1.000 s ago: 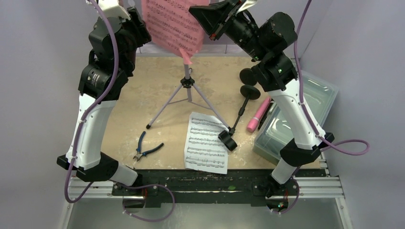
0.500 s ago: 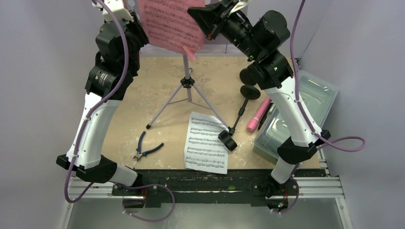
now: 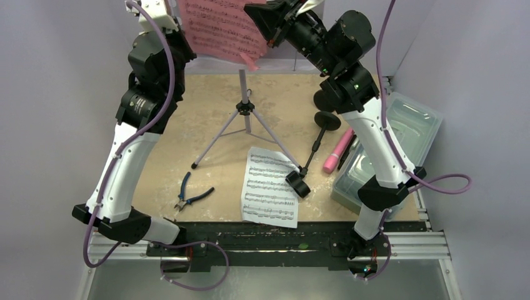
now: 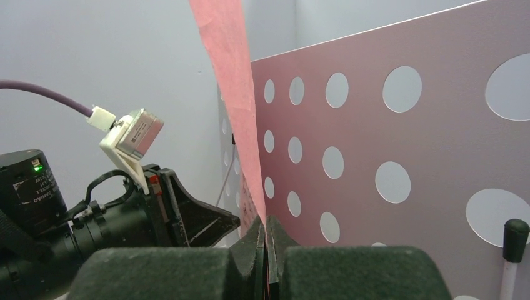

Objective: Set up the instrument practice props

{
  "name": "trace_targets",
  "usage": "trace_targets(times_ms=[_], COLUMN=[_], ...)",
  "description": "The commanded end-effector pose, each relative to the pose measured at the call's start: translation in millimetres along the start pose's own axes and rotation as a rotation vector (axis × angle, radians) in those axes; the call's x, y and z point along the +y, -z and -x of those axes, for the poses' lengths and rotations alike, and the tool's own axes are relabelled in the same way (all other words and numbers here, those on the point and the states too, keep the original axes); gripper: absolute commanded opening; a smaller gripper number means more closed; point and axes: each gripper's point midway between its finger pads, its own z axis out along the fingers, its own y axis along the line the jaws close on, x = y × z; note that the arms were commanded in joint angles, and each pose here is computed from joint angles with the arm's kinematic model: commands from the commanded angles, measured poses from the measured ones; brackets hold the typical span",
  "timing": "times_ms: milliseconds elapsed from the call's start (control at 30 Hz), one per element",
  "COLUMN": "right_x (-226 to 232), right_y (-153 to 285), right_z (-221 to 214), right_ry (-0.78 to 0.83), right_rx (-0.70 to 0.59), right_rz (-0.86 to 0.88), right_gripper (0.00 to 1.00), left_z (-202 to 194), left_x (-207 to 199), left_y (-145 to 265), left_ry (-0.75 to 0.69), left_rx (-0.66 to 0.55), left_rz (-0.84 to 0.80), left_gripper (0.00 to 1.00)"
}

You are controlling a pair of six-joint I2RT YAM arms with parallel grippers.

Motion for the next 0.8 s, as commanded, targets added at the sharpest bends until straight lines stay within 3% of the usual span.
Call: trace_targets(times_ms=[0,267,467,767], right_x=[1,-7,-20,-19], right_y=[1,0,0,-3], right_z=[21,23,24,28], right_ry=[0.041,0.047,0.045,0.038], right_rx=[-0.058,-0.072,-0.078,-0.103], right_rz=[-0.002,-0.046,-0.117,-0.124], right_gripper=[0.0,0.0,0.0,0.0], left_z=[15,13,20,30], left_x=[6,7,11,19], left_y=[1,0,9,21], left_ry=[0.005,-0.012,0.008,0.018], left_rx=[-0.052,-0.085,-0.164,-0.295], left_rz=[0.011,0.001,-0.023,-0.033], left_gripper=[0.22,0.13,0.0,0.0])
